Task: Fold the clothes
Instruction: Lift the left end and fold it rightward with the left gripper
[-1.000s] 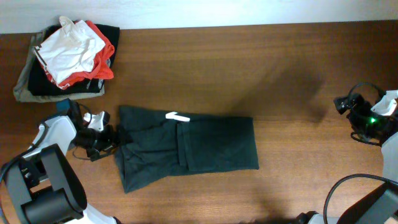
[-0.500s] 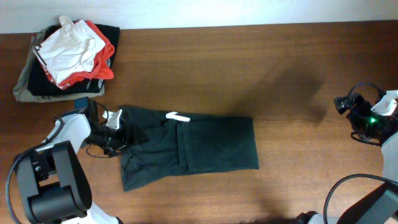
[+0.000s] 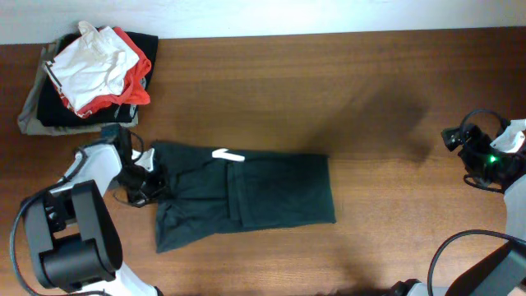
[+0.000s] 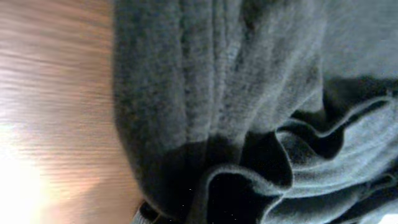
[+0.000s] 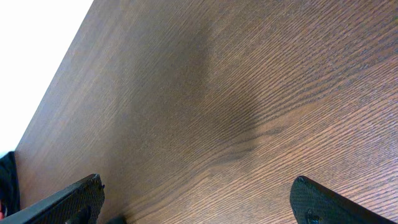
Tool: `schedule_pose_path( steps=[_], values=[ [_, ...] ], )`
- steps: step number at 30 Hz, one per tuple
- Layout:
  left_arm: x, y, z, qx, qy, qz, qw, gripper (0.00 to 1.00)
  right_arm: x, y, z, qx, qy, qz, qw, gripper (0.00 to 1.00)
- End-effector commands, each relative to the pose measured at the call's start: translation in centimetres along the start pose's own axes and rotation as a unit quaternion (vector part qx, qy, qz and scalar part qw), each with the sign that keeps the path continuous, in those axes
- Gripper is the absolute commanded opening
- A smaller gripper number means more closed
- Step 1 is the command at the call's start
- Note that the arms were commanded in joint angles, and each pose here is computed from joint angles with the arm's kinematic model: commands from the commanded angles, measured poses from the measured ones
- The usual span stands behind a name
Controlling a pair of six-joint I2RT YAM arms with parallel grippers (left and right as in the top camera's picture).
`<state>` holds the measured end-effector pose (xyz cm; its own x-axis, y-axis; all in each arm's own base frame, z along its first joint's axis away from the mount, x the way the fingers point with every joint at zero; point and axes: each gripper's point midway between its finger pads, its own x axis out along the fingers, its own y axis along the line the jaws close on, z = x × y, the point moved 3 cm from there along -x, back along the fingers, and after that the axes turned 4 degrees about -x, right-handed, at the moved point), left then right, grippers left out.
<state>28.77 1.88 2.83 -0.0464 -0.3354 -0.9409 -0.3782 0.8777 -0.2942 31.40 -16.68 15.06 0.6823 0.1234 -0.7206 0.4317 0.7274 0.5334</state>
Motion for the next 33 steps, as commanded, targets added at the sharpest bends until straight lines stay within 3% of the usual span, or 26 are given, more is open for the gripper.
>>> schedule_pose_path(
  steps=[1, 5, 12, 22, 33],
  values=[
    [-2.7, 1.9, 2.3, -0.027, -0.033, 0.09, 0.995, 0.0, -0.2, 0.0, 0.3, -0.005, -0.004, -0.002, 1.0, 0.99],
    [-6.8, 2.6, 3.7, -0.052, -0.061, 0.16, 0.984, 0.0, -0.2, 0.0, 0.3, -0.005, -0.004, -0.002, 1.0, 0.99],
    [-11.9, -1.7, 3.6, -0.023, -0.083, 0.124, 0.989, 0.0, -0.2, 0.0, 0.3, -0.005, -0.004, -0.002, 1.0, 0.99],
    [-14.2, -10.0, 0.1, 0.078, -0.134, 0.089, 0.984, 0.01, -0.2, 0.0, 0.3, -0.005, -0.004, -0.002, 1.0, 0.99],
    [-11.8, -16.1, -3.9, 0.143, -0.112, 0.081, 0.98, 0.0, -0.2, 0.0, 0.3, -0.005, -0.004, -0.002, 1.0, 0.99]
  ],
)
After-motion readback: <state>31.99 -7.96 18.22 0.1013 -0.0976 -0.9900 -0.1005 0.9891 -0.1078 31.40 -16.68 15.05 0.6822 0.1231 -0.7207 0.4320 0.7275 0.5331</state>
